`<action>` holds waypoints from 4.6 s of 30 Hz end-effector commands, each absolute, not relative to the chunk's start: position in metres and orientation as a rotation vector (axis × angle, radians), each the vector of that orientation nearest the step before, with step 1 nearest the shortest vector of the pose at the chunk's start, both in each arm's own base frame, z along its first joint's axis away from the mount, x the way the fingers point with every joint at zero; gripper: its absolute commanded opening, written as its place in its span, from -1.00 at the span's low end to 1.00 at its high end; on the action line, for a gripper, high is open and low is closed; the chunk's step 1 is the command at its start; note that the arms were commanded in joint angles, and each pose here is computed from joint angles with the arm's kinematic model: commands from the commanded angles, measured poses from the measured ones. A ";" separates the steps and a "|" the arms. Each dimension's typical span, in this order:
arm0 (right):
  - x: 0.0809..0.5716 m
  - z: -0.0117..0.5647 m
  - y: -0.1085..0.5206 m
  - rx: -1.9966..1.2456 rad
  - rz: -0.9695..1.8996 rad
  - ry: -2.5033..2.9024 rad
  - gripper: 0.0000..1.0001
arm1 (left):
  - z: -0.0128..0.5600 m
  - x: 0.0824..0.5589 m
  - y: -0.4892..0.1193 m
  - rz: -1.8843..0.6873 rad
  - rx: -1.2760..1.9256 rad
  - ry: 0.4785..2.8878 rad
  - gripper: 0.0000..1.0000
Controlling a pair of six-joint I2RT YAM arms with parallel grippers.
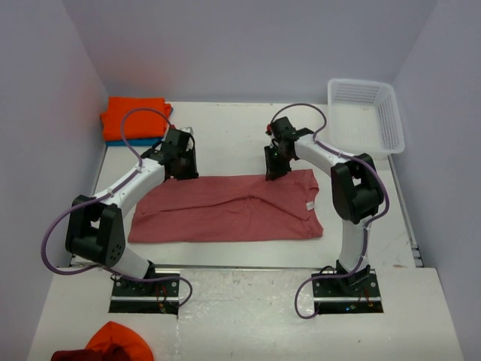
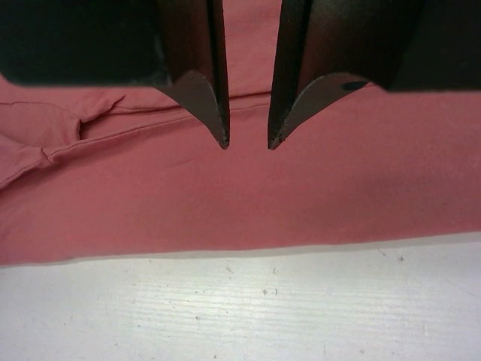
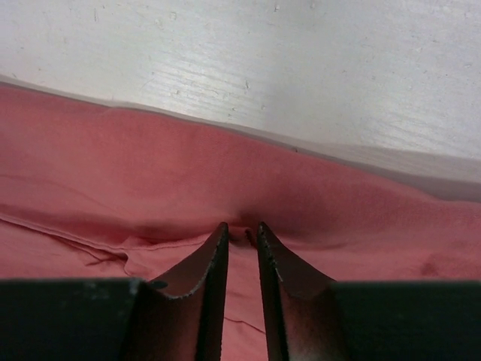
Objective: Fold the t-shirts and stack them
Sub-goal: Fold the other side of the tshirt into a rectangle
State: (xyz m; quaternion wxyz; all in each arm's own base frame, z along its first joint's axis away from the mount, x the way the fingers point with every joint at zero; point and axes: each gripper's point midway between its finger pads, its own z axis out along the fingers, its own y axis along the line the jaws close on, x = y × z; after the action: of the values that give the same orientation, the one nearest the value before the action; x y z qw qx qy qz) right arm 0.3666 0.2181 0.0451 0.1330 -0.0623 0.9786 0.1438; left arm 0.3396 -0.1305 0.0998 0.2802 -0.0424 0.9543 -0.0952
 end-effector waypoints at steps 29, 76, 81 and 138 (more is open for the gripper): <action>0.320 0.078 0.222 -0.239 0.495 2.753 -1.00 | 0.108 0.345 -0.137 -0.293 -0.077 2.529 -0.42; 0.239 0.098 0.168 0.135 0.134 2.618 -1.00 | 0.089 0.265 -0.291 -0.620 0.451 2.539 -0.44; 0.232 0.087 0.152 0.165 0.108 2.641 -1.00 | 0.080 0.248 -0.324 -0.621 0.546 2.545 -0.59; 0.201 0.047 0.108 0.531 -0.126 2.680 -0.10 | 0.026 0.226 -0.342 -0.427 0.683 2.609 -1.00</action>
State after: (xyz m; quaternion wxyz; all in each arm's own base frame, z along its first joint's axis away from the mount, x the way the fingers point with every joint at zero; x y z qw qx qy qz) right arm 0.1873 0.1101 0.0392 0.1789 0.1737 0.9677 -0.0358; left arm 0.2262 -0.3390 0.0224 0.1919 0.2397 0.9400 -0.1490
